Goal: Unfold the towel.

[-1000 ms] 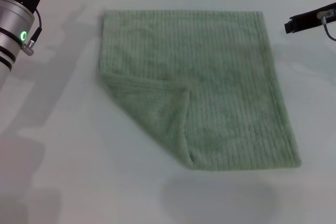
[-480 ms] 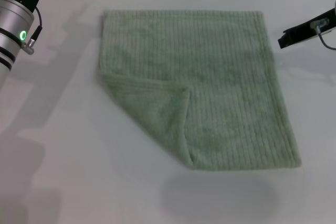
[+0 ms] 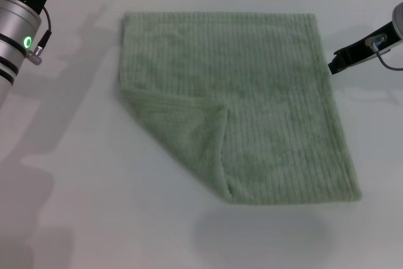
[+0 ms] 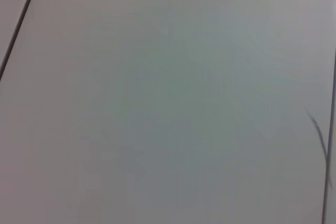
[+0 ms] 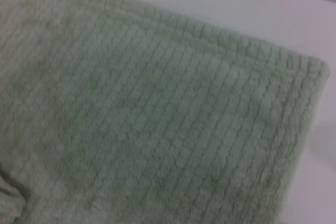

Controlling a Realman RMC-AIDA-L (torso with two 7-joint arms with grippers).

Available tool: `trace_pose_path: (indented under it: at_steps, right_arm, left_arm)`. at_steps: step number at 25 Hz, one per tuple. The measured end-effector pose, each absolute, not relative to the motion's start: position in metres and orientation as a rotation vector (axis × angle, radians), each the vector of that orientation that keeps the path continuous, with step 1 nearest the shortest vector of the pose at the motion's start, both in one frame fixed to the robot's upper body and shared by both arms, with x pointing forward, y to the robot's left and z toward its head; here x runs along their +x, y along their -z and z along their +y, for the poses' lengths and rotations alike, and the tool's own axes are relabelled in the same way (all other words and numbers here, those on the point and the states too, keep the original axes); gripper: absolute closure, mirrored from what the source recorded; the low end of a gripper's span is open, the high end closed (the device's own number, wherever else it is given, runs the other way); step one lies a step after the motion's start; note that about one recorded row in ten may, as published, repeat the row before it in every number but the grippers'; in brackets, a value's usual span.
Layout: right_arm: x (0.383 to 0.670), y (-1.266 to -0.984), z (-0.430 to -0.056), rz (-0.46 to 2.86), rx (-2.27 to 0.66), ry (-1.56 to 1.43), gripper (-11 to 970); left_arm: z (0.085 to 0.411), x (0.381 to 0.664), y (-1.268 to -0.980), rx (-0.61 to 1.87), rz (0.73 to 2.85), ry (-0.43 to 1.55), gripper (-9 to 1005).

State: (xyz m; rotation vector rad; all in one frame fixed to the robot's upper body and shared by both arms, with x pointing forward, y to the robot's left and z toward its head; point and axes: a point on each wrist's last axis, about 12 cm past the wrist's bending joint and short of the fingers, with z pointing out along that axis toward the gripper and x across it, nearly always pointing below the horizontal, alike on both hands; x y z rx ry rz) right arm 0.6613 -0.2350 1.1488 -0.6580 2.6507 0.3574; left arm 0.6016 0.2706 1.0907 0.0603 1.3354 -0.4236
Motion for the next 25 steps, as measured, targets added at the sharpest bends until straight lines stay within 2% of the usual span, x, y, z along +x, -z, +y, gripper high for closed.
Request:
trace_pose_path:
  at_steps: [25]
  right_arm:
    - [0.659, -1.130, -0.231, 2.729, -0.734, -0.377, 960]
  left_arm:
    - [0.262, 0.605, -1.094, 0.106, 1.329, 0.446, 483]
